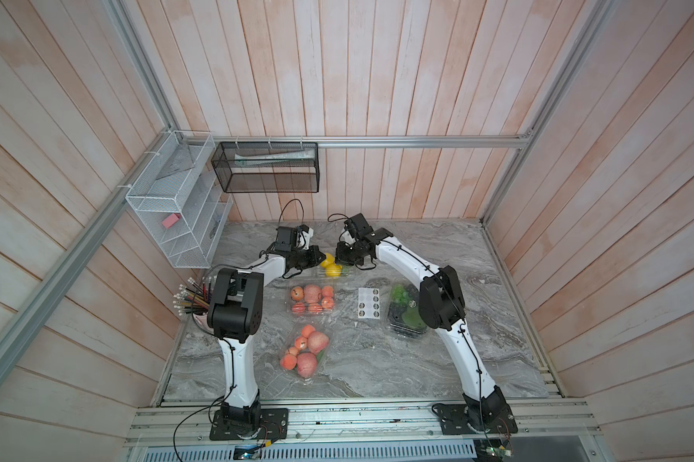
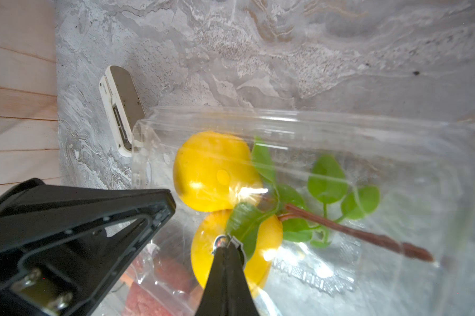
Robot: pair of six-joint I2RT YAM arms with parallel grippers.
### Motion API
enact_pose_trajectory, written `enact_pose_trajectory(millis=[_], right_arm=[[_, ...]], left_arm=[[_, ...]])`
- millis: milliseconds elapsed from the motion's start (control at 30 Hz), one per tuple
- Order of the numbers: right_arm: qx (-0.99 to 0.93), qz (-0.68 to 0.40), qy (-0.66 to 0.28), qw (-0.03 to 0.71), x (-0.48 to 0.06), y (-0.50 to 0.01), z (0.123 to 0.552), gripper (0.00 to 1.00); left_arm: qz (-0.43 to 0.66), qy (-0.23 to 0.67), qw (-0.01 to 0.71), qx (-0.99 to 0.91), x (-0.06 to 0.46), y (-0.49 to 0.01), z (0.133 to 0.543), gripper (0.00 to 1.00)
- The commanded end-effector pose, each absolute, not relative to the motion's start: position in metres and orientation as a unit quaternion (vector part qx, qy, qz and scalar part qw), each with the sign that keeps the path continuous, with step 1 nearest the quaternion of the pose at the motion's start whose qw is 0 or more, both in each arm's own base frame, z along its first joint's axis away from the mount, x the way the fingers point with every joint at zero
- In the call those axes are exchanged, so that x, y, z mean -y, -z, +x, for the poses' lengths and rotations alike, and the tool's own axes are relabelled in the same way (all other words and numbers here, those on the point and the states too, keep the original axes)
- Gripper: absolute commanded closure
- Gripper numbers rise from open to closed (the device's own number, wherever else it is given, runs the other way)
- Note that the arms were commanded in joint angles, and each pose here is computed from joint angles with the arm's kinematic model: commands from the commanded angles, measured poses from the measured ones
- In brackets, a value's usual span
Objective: Label fruit boxes
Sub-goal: Stick the label on the fruit box.
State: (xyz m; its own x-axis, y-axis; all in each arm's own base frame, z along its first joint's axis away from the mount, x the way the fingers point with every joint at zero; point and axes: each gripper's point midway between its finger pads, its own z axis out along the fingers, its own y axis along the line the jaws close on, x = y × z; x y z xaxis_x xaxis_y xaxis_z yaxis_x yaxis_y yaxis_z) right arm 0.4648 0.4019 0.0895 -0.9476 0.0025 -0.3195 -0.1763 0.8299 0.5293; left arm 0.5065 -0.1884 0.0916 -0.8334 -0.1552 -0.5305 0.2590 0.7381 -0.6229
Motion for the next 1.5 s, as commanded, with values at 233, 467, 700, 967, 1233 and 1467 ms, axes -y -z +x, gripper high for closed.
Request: enact_pose_trajectory(millis=[233, 467, 700, 967, 1233, 1467], right_arm=[[-0.953, -0.047, -0.253, 0.159, -0.386, -0.110, 0.452, 1.00], [-0.945, -0.054, -0.269, 0.178, -0.395, -0.119, 0.460, 1.00], [-0.940, -0.059, -0.289, 0.173, -0.409, -0.110, 0.466, 1.00], [-0.944, -0.063, -0.287, 0.150, -0.414, -0.087, 0.461, 1.00], [-0.956, -0.058, -0.257, 0.132, -0.398, -0.071, 0.449, 1.00], [-0.965, -0.050, -0.230, 0.117, -0.377, -0.067, 0.444, 1.00]], left_arm=[[0.024, 0.347, 0.270, -0.898, 0.182, -0.069, 0.503, 0.91], [0.026, 0.347, 0.272, -0.897, 0.182, -0.071, 0.502, 0.91], [0.025, 0.348, 0.273, -0.897, 0.181, -0.072, 0.504, 0.91], [0.026, 0.346, 0.274, -0.897, 0.181, -0.073, 0.504, 0.91], [0.023, 0.344, 0.272, -0.899, 0.179, -0.070, 0.503, 0.91], [0.024, 0.344, 0.273, -0.898, 0.179, -0.071, 0.503, 0.91]])
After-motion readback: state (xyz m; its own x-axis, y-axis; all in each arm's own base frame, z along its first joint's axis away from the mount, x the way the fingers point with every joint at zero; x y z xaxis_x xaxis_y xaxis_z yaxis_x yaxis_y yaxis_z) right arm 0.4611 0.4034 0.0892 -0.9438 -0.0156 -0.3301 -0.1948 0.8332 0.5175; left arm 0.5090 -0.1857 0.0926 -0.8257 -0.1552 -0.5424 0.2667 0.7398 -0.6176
